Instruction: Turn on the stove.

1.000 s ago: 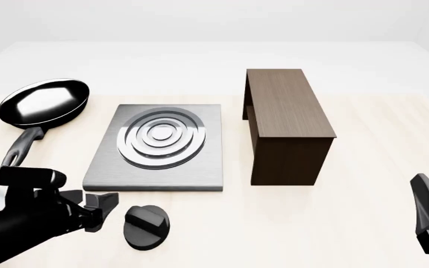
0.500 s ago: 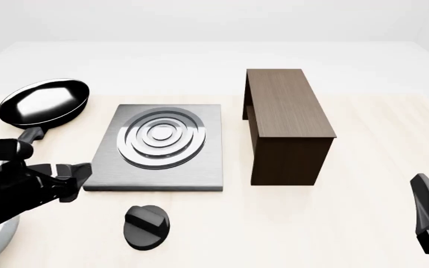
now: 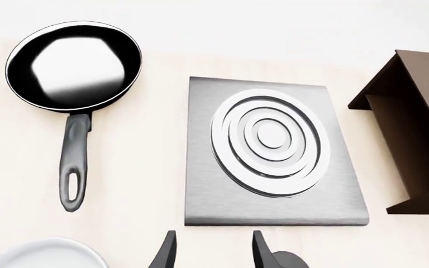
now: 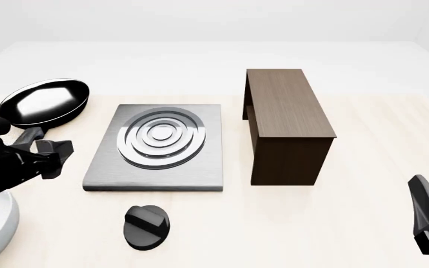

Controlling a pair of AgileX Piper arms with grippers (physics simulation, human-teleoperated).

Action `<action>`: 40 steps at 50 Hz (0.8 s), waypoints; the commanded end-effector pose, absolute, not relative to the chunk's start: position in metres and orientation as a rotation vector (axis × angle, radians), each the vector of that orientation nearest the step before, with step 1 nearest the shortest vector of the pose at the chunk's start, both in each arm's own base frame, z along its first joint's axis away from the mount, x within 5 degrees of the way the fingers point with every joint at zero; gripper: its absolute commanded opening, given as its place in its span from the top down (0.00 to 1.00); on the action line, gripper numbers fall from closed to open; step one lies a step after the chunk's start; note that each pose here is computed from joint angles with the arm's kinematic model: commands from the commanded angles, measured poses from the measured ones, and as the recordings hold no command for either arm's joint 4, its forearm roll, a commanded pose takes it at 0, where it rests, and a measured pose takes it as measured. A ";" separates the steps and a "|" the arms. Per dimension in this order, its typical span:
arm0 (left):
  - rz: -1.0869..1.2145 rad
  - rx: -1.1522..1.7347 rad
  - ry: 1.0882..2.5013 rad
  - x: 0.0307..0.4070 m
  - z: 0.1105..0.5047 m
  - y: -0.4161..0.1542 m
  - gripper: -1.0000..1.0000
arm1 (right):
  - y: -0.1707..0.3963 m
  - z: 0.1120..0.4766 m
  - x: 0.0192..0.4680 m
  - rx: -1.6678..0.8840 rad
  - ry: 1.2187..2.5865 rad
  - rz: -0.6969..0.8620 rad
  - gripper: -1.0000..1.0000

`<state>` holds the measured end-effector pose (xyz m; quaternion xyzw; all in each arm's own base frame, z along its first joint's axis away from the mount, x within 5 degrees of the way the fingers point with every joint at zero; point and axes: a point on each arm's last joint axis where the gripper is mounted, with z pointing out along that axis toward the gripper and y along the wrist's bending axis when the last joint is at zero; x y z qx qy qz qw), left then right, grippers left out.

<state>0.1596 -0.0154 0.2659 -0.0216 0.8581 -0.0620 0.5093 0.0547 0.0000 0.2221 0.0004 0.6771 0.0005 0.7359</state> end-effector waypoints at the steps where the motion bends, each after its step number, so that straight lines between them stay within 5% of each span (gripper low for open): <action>1: -0.134 -0.076 2.039 0.161 0.278 -0.011 0.00 | 0.000 0.214 0.057 -0.005 1.488 0.002 0.00; 40: 0.008 -0.140 1.923 0.152 0.307 0.012 0.00 | 0.000 0.214 0.057 -0.006 1.488 0.002 0.00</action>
